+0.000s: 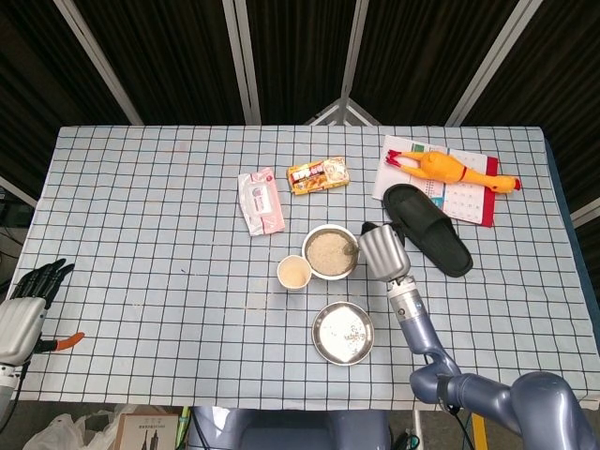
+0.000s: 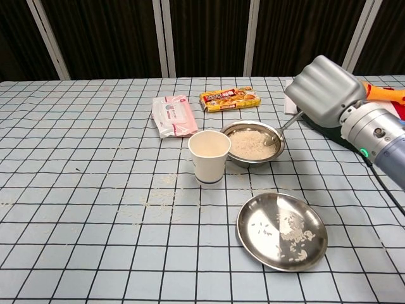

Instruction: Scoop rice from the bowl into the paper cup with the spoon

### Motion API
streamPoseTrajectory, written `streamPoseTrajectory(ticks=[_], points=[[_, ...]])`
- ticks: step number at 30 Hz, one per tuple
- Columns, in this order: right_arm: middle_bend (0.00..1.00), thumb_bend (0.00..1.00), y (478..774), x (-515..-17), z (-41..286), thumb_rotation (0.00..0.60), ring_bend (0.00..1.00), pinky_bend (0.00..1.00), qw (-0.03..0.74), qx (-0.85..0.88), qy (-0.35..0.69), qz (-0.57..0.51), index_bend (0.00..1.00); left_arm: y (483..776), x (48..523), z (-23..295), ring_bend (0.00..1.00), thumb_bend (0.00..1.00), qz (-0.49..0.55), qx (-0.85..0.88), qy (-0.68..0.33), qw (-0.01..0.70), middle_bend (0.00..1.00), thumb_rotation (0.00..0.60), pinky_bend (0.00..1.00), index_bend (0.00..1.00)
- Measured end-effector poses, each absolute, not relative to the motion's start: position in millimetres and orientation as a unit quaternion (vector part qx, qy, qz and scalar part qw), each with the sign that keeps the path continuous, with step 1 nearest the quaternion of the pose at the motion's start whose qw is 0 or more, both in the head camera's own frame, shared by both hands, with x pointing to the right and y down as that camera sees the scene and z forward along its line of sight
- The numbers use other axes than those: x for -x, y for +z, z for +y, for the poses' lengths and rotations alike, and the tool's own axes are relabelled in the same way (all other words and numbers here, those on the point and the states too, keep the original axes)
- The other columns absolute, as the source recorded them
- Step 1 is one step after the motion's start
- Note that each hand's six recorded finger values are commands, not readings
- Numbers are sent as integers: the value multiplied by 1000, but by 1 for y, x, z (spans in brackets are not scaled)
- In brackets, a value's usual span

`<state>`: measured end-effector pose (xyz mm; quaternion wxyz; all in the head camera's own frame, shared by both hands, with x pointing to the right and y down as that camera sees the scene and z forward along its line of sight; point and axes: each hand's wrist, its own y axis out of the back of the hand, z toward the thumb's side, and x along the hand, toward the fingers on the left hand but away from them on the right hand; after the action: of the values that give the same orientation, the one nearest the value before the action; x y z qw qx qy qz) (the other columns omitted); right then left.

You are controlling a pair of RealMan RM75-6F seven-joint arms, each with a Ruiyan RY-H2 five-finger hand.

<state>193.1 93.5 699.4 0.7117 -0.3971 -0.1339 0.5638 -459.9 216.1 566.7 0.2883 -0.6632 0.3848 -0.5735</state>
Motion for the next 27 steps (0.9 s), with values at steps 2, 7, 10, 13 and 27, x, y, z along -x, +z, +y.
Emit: streamPoseTrajectory(ticks=[2, 7, 10, 13, 27], points=[[893, 561, 701, -191, 95, 600, 1000, 1000, 713, 397, 563, -131, 612, 566, 460, 216, 0, 0, 385, 664, -573, 288, 0, 600, 0, 0], [893, 562, 706, -187, 98, 600, 1000, 1000, 712, 401, 563, -123, 613, 566, 461, 216, 0, 0, 386, 664, -573, 286, 0, 600, 0, 0], [893, 563, 709, -185, 101, 600, 1000, 1000, 704, 411, 566, -121, 615, 566, 460, 216, 0, 0, 386, 666, -572, 285, 0, 600, 0, 0], [893, 563, 712, -182, 103, 600, 1000, 1000, 690, 426, 572, -125, 624, 566, 460, 216, 0, 0, 386, 667, -571, 283, 0, 600, 0, 0], [893, 564, 720, -175, 110, 600, 1000, 1000, 626, 479, 594, -163, 630, 566, 460, 216, 0, 0, 388, 668, -570, 280, 0, 600, 0, 0]])
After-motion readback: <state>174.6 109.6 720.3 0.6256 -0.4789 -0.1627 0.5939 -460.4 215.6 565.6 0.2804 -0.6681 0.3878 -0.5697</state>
